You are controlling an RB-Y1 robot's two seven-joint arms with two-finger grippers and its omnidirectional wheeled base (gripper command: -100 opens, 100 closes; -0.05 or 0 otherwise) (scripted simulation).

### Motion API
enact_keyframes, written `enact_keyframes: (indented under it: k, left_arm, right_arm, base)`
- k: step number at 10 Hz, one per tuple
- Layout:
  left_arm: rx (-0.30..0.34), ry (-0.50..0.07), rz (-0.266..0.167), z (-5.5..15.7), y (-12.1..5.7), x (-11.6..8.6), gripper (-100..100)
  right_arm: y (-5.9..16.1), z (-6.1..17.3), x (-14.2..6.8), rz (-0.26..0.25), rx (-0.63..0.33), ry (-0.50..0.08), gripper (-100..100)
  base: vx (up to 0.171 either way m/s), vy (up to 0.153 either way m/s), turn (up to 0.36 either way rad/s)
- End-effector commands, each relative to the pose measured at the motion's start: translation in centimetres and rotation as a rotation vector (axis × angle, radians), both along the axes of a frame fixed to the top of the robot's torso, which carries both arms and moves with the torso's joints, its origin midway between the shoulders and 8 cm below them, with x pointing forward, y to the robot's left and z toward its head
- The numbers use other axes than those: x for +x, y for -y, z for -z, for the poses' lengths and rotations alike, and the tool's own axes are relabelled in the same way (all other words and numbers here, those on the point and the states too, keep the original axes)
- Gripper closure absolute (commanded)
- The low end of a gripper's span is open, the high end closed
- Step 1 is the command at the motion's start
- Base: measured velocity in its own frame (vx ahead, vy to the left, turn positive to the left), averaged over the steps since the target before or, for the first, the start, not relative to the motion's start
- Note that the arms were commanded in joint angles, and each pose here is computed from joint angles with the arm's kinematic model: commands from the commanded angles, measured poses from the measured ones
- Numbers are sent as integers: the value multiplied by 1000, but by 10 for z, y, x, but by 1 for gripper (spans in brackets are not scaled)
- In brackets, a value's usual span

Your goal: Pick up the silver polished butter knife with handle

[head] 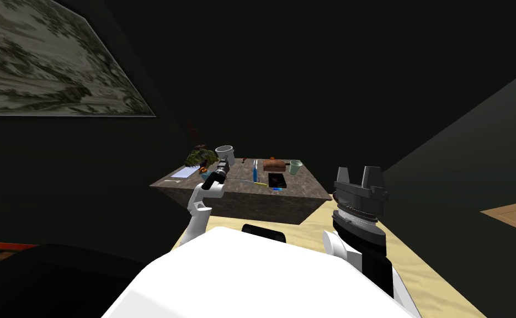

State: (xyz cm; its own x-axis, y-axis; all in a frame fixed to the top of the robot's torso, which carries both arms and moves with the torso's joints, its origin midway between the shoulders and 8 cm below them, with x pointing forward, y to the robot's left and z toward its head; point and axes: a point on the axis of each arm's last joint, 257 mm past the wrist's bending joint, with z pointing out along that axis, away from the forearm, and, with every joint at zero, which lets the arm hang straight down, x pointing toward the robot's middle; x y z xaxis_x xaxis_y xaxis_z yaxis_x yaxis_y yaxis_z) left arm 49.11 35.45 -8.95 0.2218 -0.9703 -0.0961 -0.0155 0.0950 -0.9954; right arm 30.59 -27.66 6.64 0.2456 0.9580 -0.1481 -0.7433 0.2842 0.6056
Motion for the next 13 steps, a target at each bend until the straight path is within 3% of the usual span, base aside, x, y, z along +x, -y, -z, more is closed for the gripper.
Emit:
enact_keyframes:
  k: [1, 6, 13]
  left_arm:
    - [-8, -28, -7, 7, -3, 0, -100]
    - [-62, -121, -34, 28, -9, 6, -100]
    - [-158, -278, -78, 66, -15, 12, -100]
  right_arm:
    - [0, 0, 0, 0, 0, 0, 0]
    - [0, 0, 0, 0, 0, 0, 0]
    - [0, 0, 0, 0, 0, 0, 0]
  base:
    - [-1, 55, -14]
    - [-5, 8, -33]
    - [-16, 66, -98]
